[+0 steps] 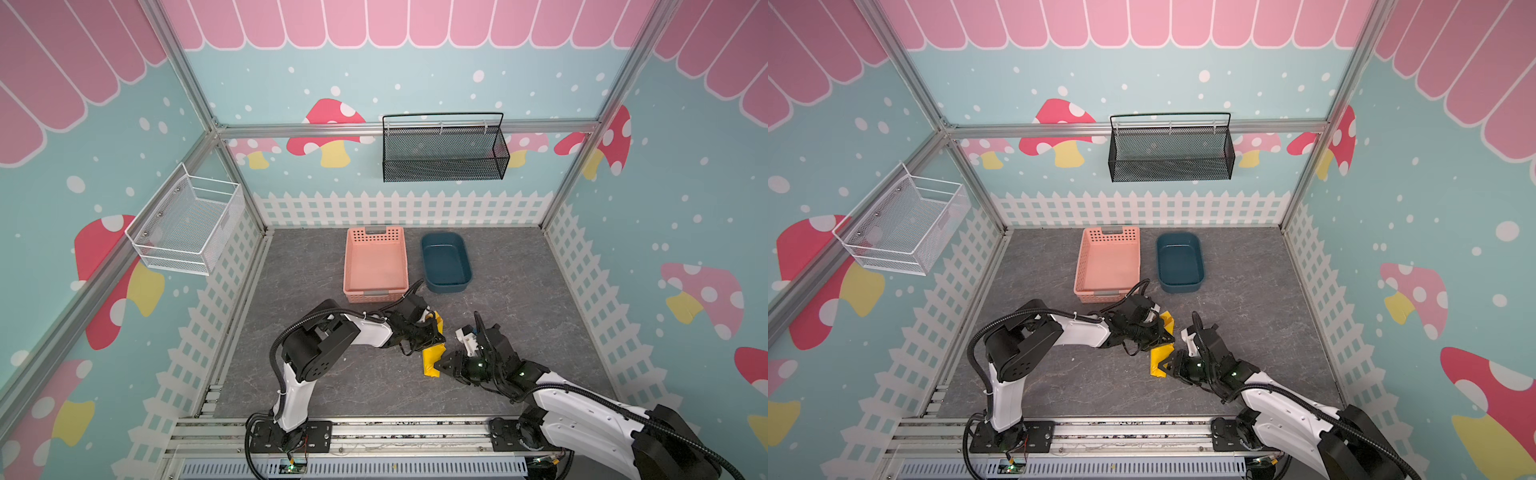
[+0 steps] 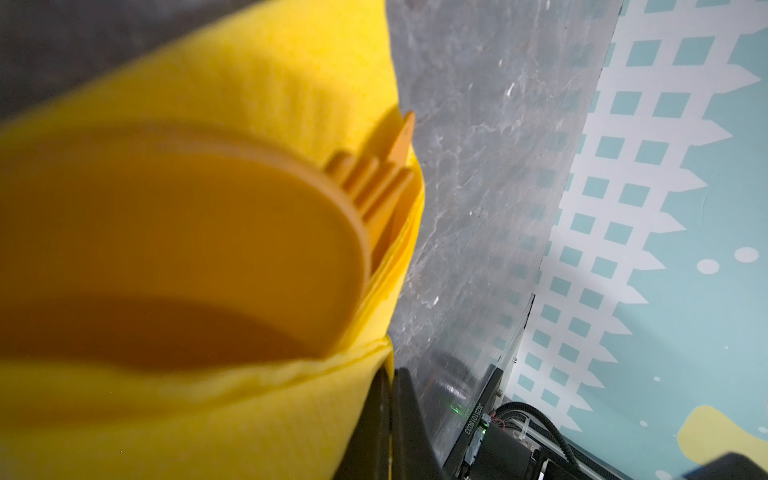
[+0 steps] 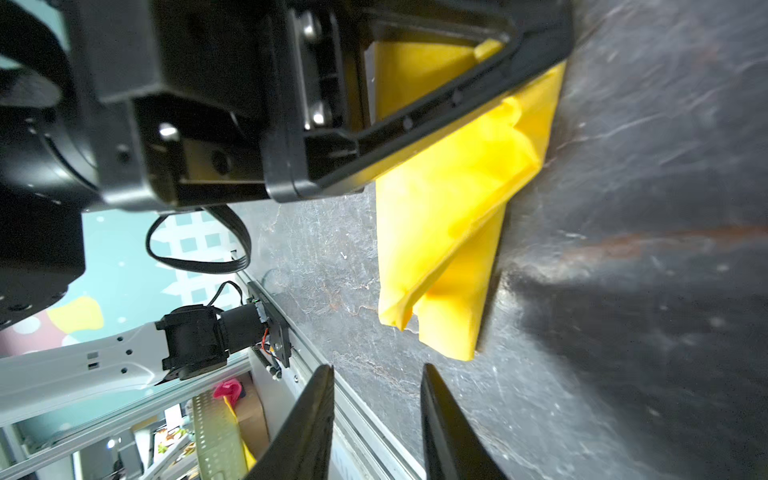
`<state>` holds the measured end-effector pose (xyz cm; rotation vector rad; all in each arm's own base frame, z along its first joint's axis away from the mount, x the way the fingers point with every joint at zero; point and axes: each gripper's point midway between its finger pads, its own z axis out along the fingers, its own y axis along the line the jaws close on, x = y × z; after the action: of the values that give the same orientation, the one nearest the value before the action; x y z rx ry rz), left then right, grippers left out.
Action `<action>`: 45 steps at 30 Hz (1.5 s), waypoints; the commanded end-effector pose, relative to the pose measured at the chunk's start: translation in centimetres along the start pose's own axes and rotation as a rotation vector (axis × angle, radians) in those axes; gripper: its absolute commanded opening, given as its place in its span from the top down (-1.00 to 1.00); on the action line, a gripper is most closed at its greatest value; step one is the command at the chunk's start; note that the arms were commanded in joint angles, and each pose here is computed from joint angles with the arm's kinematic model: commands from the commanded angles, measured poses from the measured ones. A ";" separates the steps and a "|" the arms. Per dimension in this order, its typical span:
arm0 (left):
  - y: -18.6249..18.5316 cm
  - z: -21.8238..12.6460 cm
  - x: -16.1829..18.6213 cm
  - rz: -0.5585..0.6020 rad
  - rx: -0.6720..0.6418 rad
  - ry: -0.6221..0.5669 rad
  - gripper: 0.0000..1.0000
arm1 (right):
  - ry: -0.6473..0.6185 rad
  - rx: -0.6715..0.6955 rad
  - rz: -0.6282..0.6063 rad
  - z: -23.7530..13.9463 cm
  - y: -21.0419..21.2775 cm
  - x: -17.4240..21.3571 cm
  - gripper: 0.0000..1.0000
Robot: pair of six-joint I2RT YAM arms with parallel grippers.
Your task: Place the utensils on the paper napkin and roll it up
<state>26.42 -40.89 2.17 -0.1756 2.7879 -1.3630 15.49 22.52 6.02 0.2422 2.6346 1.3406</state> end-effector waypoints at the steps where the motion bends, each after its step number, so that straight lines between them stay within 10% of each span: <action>1: 3.1 -0.1 -0.1 -0.036 -0.091 -0.018 1.00 | 0.000 -0.079 0.042 0.4 1.4 -0.4 0.27; 23: 3.6 -0.9 -0.6 -0.048 -0.083 -0.041 1.00 | 0.010 -0.016 0.064 1.6 -0.3 -1.0 0.94; 32: 3.7 -0.8 -0.6 -0.052 -0.079 -0.038 1.00 | 0.005 -0.027 0.042 1.8 0.8 -1.7 0.55; 45: 3.6 -0.8 -0.6 -0.054 -0.077 -0.039 1.00 | 0.017 0.013 0.045 2.4 -0.1 -1.7 0.61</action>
<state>26.95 -39.97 2.14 -0.1983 2.7621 -1.3715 17.24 23.97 4.78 0.2867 2.6665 1.3675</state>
